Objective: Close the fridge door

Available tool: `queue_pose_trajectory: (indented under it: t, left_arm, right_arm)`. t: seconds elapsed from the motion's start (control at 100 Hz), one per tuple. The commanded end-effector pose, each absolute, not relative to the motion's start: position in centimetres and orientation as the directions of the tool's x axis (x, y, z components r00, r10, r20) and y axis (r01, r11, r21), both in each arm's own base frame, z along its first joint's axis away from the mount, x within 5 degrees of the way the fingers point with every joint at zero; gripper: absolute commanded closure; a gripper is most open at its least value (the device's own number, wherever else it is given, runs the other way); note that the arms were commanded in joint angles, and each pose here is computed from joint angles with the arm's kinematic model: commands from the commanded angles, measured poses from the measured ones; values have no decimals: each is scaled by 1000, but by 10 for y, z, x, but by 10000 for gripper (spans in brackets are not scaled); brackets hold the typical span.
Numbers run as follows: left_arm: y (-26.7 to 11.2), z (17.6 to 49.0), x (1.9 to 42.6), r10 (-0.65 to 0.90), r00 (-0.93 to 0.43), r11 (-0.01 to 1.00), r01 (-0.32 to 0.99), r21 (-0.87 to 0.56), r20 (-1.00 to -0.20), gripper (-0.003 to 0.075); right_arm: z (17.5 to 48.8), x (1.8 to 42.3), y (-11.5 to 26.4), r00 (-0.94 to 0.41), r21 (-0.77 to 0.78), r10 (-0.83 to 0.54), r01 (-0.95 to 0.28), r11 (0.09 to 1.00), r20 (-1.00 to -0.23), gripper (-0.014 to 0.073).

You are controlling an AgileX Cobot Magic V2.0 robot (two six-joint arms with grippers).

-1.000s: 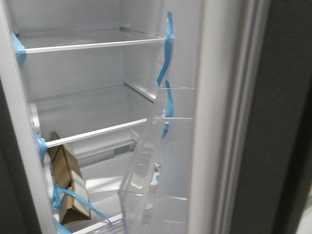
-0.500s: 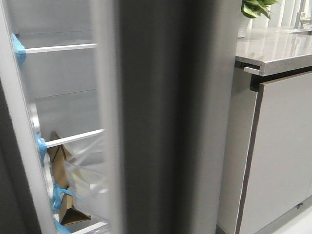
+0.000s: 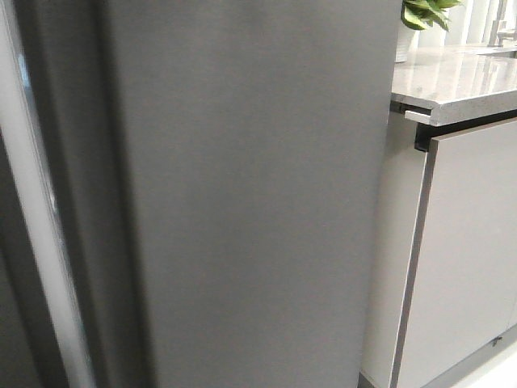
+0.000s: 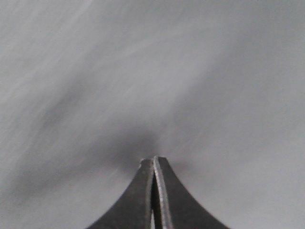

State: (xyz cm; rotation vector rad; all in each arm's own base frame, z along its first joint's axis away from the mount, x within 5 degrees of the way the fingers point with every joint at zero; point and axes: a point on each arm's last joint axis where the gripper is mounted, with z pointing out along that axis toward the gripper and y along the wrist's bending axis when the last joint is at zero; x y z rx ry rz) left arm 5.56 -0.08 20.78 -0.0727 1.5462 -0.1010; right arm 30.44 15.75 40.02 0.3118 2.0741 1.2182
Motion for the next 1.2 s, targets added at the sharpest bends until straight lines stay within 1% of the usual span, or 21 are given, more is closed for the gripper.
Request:
queue_pose_trajectory:
  t: [0.0,0.23,0.35,0.52,0.81,0.85,0.93,1.0,1.19]
  left_arm:
    - [-1,203,55,-120,84,992,32,-118,-989,740]
    - [-1,203,55,-120,84,992,32,-118,-989,740]
    - [-1,203,55,-120,84,992,32,-118,-989,740]
    - [-1,203,55,-120,84,992,32,-118,-989,740]
    - [-1,203,55,-120,84,992,32,-118,-989,740]
    - [-1,203,55,-120,84,992,32,-118,-989,740]
    - [-1,203,55,-120,84,992,32,-118,-989,740]
    - [-1,203,55,-120,84,992,32,-118,-989,740]
    - [-1,203,55,-120,84,992,32,-118,-989,740]
  right_arm:
    - [422,319,162,-670,847,565,-191,496,-482,666]
    - [419,378,188,-661,847,565,-216,486,-493,666]
    - [417,400,197,-653,846,567,-234,479,-502,666]
    - [421,409,200,-634,847,581,-252,468,-510,666]
    - [420,408,200,-637,844,575,-253,472,-513,666]
    - [421,407,199,-633,831,563,-261,491,-531,666]
    - [422,404,197,-617,771,505,-290,567,-604,666]
    - [429,399,192,-591,735,482,-314,601,-646,666]
    - [467,371,174,-457,588,406,-392,707,-792,666]
